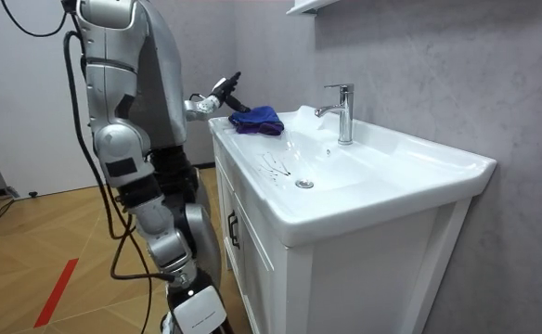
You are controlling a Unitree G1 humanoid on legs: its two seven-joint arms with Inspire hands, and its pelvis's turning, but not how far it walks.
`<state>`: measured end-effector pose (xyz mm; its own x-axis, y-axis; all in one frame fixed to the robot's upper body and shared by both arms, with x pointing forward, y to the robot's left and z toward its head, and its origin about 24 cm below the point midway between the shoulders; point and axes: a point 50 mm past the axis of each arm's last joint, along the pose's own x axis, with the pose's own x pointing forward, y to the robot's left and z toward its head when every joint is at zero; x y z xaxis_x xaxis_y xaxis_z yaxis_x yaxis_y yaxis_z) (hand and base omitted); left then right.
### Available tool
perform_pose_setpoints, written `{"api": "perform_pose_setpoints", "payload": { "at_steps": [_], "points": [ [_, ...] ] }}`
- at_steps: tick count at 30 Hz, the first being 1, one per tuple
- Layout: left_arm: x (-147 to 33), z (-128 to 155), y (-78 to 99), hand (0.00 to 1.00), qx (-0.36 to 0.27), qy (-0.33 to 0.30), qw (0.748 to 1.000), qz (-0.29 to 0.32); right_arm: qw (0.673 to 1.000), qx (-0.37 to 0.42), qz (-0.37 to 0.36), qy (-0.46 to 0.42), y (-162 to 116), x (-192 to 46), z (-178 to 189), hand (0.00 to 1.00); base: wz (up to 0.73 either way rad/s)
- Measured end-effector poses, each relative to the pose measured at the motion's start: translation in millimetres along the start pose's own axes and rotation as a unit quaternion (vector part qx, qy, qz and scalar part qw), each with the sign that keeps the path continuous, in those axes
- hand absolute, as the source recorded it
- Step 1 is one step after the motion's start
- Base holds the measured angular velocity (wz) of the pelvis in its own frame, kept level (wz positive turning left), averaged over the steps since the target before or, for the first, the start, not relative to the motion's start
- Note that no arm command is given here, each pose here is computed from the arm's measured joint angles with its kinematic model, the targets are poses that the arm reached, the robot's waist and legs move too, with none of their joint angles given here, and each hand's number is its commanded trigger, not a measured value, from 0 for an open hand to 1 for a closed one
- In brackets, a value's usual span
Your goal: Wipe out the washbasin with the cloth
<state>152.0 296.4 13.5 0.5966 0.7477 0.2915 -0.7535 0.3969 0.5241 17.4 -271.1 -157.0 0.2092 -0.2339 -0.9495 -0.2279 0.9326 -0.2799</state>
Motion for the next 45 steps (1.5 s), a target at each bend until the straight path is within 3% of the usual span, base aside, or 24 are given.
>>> {"api": "perform_pose_setpoints", "payload": {
  "at_steps": [22,30,45],
  "points": [
    [0.5,2.5,-13.2,0.0,-0.009,0.004,0.998,-0.061,1.0,0.004,0.01,0.014,11.7,1.9,1.6,0.0,-0.03],
    [-14.4,-25.7,-19.9,0.0,0.02,0.069,0.992,-0.099,1.0,0.005,0.013,0.018,13.0,1.9,0.9,0.0,-0.04],
    [-22.4,-27.1,-27.6,0.0,0.012,0.082,0.989,-0.121,1.0,0.007,0.015,0.022,14.1,1.6,-1.4,0.0,0.0]
  ]
}}
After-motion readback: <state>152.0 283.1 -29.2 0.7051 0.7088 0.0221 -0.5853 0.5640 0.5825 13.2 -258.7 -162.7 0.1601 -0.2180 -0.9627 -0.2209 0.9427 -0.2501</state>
